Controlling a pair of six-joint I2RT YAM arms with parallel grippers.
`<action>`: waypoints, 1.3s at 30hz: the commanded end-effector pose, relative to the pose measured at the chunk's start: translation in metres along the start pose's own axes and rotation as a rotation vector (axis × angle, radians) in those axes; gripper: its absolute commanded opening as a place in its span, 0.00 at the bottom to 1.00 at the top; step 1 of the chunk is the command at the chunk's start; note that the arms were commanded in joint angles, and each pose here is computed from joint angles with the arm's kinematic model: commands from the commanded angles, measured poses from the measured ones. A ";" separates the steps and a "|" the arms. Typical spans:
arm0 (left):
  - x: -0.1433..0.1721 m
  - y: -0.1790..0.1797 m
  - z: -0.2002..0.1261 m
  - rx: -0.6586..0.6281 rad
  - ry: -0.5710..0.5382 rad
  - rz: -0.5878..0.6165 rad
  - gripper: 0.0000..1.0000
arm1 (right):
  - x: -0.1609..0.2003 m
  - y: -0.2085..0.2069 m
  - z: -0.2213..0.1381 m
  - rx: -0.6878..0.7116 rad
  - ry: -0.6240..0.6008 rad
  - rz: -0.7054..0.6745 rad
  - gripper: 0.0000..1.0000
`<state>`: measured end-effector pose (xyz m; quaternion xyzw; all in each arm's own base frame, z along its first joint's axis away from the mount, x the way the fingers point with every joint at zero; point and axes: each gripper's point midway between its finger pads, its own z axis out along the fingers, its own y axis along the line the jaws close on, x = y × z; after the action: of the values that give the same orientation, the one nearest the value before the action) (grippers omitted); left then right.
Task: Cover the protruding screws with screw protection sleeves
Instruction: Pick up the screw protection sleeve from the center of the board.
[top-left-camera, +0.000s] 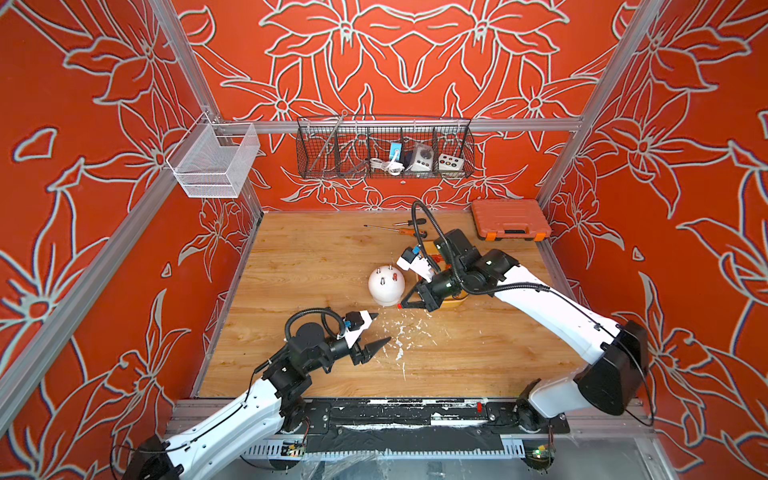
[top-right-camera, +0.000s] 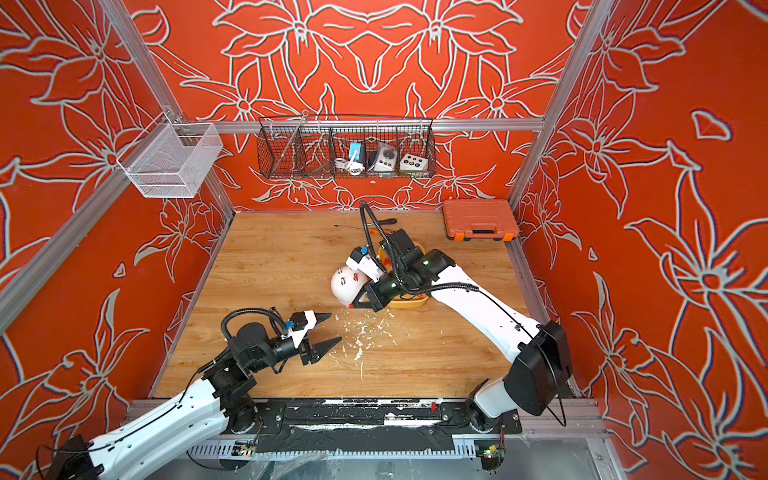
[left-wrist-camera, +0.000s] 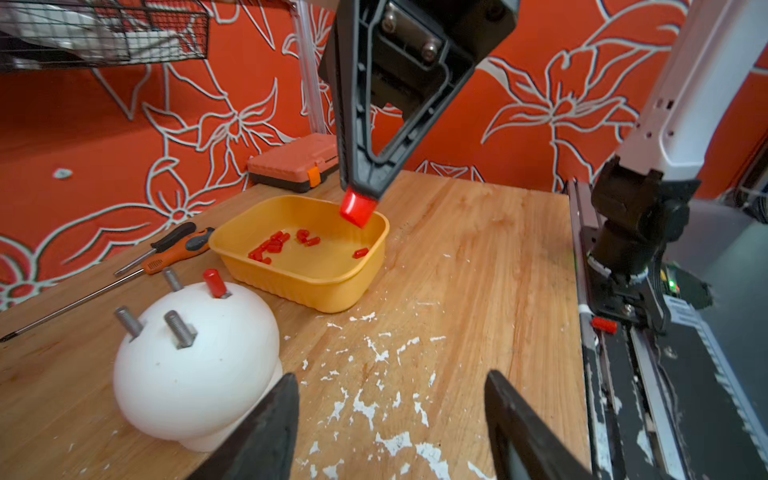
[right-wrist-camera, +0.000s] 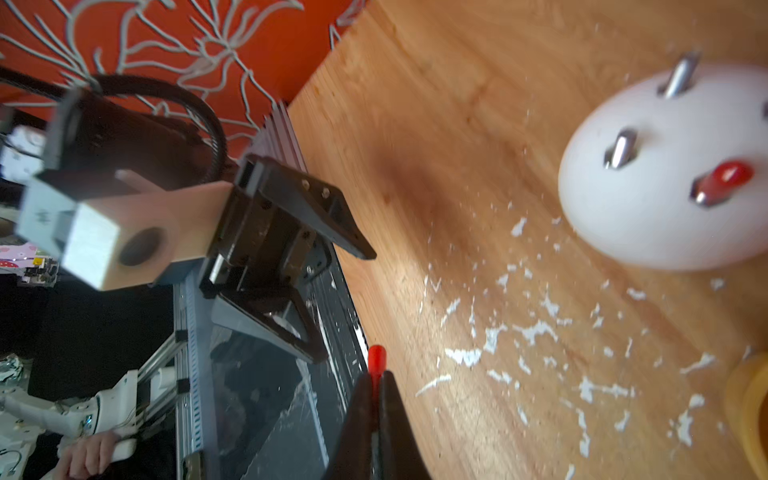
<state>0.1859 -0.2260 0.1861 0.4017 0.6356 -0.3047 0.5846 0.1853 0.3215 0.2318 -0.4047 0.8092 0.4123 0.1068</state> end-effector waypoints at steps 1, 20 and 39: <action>-0.014 -0.008 0.006 0.042 -0.021 0.118 0.69 | 0.021 0.010 0.005 0.005 0.117 -0.014 0.00; -0.011 -0.022 0.014 0.101 0.012 0.136 0.54 | 0.015 0.024 0.044 -0.064 0.151 -0.042 0.00; -0.007 -0.021 0.014 0.097 0.038 0.140 0.25 | 0.014 0.020 0.045 -0.029 0.159 -0.055 0.00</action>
<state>0.1760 -0.2460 0.1793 0.4699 0.6132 -0.2869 0.5664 0.1506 0.3521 0.1948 -0.4465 0.8044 0.3915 0.0195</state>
